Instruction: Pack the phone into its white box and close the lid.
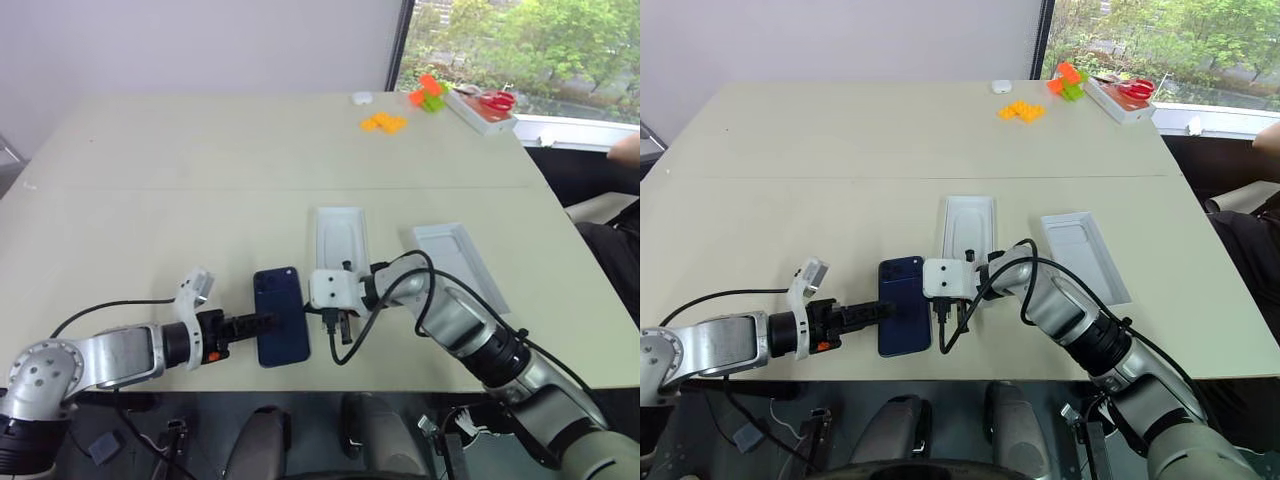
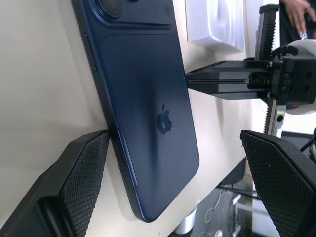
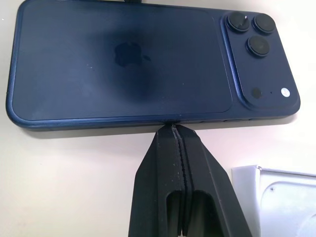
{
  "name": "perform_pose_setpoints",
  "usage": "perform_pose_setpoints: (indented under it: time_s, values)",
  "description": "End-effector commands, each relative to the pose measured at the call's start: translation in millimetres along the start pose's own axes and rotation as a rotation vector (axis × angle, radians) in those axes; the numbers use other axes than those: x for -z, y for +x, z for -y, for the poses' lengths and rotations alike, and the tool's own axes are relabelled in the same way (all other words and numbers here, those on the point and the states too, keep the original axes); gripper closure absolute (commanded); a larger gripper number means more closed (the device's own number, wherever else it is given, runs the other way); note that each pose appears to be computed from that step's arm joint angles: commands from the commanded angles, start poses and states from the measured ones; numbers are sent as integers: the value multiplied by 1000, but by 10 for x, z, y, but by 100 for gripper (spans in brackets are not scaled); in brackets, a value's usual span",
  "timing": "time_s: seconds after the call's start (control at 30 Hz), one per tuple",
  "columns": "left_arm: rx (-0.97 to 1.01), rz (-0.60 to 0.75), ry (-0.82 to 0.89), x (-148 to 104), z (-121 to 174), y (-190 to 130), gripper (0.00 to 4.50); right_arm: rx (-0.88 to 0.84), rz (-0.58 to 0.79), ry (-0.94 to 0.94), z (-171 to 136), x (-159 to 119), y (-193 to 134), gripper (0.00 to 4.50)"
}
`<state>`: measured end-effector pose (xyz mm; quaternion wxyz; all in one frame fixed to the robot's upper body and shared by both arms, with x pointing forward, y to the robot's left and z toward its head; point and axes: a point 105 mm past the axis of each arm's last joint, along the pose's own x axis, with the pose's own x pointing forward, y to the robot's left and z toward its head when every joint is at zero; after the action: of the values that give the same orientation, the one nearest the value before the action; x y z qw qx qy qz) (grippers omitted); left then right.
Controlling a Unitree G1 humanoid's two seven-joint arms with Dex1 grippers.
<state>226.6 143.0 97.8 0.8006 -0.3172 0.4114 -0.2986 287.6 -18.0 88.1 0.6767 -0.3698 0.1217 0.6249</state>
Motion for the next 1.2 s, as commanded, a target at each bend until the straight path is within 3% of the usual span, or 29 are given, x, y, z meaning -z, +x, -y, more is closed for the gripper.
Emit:
perform_pose_setpoints:
  time_s: [0.03,0.47,0.57,0.7,0.97,1.07,1.1,1.2]
  values:
    - [94,-45,0,130,182,122,2,-19,26,-15,-44,-72,63,450]
    - [56,1,-26,64,107,99,2,-1,18,-5,-16,-51,55,450]
    - [48,62,-51,-29,64,56,92,4,16,-6,-9,-47,52,450]
    - [50,93,-58,-78,59,31,284,6,16,-5,-9,-49,53,450]
    - [51,103,-61,-75,60,19,284,7,18,-2,-11,-53,52,450]
    - [55,108,-63,-83,64,19,423,9,17,-2,-10,-53,54,450]
    - [56,116,-67,-95,62,17,446,10,17,-3,-7,-52,53,450]
    - [56,131,-66,-126,66,9,446,14,14,-6,-2,-50,52,450]
